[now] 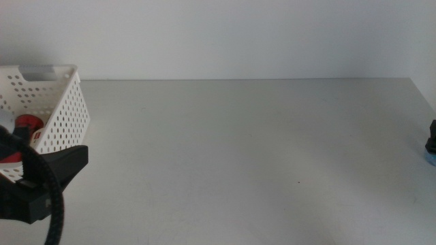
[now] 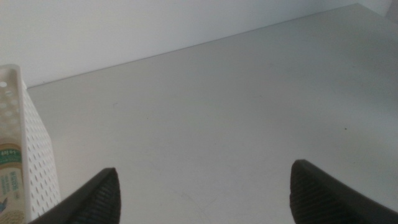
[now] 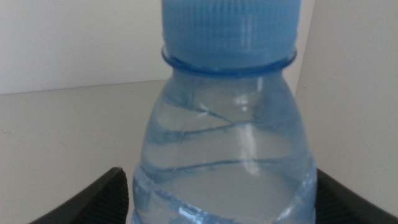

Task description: Use arms to grab the bottles and put them into the dustbin to the left of the table.

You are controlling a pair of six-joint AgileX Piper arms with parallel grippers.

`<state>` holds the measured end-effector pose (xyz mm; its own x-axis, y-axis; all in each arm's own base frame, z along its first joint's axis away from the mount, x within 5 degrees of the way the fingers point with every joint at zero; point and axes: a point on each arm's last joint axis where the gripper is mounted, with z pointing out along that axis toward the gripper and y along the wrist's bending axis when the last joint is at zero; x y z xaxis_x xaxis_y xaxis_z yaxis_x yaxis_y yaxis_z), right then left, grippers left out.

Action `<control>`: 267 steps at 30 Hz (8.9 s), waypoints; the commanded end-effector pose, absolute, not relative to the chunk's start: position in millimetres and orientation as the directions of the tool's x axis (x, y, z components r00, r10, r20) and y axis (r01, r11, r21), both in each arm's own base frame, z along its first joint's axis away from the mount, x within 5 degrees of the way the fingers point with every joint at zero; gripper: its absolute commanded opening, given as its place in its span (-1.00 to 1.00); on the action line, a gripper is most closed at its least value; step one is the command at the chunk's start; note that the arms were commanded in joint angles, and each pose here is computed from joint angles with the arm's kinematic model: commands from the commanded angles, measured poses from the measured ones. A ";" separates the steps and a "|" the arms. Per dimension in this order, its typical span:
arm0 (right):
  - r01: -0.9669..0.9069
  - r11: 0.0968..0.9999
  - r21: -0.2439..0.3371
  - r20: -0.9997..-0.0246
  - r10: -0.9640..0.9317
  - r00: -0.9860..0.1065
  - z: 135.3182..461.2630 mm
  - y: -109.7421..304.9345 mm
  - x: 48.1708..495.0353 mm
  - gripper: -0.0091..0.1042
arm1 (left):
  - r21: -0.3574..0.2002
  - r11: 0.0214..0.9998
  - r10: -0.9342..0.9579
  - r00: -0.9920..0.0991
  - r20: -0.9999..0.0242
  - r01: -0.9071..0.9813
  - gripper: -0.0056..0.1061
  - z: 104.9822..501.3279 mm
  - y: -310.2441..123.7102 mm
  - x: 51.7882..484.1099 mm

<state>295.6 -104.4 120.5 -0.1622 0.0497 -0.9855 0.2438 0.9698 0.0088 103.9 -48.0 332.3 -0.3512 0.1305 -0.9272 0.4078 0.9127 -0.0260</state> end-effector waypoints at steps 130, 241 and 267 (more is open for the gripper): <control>-0.575 0.817 0.041 -0.976 -0.091 -0.199 341.8 85.9 121.2 0.36 | -0.037 0.899 -0.036 -0.011 -0.999 0.437 0.75 266.0 -72.9 152.8; -0.575 0.817 0.041 -0.976 -0.091 -0.199 341.8 85.9 121.2 0.36 | -0.112 0.994 -0.023 -0.953 -0.301 0.011 0.78 269.7 98.4 380.8; -0.575 0.817 0.041 -0.975 -0.093 -0.200 341.6 85.9 121.1 0.36 | -0.060 0.928 0.209 -0.647 -0.733 0.368 0.77 447.5 -51.9 265.8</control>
